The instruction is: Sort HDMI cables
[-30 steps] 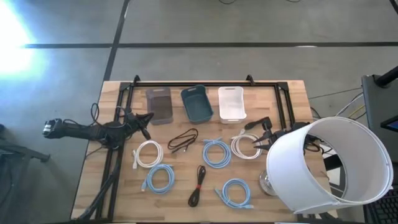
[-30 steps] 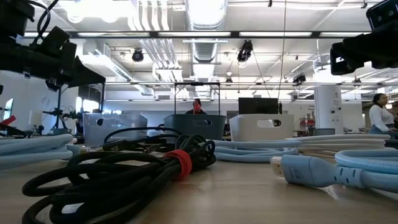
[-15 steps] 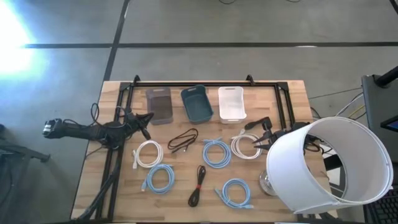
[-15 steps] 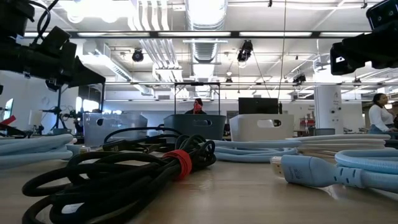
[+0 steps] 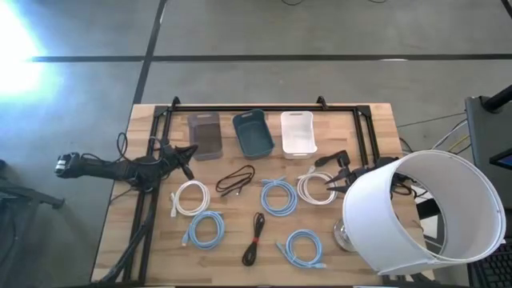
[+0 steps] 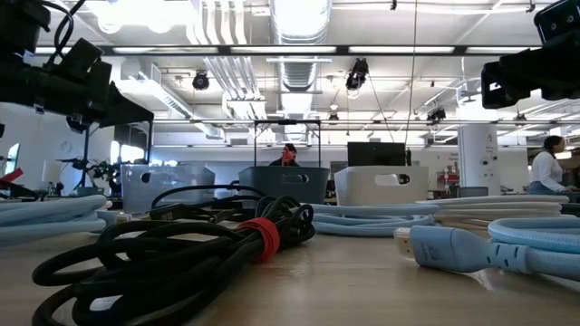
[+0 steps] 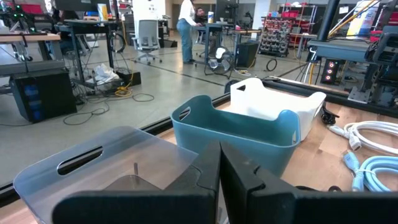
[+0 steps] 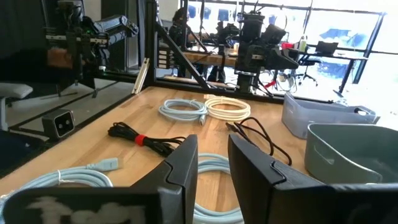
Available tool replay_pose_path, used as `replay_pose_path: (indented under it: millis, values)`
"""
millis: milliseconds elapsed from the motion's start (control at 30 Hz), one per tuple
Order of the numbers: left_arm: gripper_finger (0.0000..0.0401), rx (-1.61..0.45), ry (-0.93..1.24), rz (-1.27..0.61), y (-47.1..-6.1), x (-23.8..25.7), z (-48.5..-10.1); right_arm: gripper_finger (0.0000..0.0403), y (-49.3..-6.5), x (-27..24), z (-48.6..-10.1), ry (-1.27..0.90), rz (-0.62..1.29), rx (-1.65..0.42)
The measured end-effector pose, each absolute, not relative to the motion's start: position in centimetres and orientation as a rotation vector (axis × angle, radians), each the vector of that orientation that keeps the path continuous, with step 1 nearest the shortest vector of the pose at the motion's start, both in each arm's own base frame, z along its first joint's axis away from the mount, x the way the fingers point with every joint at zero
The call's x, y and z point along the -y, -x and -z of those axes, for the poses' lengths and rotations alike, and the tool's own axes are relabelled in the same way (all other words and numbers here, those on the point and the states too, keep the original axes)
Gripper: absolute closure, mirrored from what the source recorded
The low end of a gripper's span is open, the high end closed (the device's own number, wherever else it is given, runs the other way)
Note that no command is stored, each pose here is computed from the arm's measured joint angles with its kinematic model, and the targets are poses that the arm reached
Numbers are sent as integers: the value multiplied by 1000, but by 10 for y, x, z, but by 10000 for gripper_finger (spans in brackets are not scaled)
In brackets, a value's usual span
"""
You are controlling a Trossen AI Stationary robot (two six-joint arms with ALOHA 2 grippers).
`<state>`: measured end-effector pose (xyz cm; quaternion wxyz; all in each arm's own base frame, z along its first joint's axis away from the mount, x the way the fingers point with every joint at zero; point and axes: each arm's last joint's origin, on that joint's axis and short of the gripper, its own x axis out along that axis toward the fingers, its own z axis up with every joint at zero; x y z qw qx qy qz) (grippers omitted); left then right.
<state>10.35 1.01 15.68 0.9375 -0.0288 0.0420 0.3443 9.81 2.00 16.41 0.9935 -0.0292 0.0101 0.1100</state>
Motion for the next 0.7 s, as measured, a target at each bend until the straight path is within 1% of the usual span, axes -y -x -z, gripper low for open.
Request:
replay_pose_path:
  millis: [100,167,233,367,433,500,700]
  values:
    - [389,-86,59,-703,-104,-10,-157,314,-98,-20,-164,140,-219,-9]
    - [389,-85,61,-704,-104,-10,-157,317,-98,-20,-166,146,-218,11]
    - [389,-81,71,-704,-104,-10,-157,321,-98,-20,-169,83,-218,34]
    - [389,-78,71,-704,-104,-10,-157,330,-98,-20,-174,-140,-223,57]
    - [389,-86,46,-708,-104,-10,-157,333,-98,-20,-177,-179,-221,90]
    - [389,-94,27,-705,-104,-10,-157,335,-97,-20,-179,-167,-221,115]
    - [389,-99,17,-696,-104,-10,-157,328,-96,-19,-188,33,-184,231]
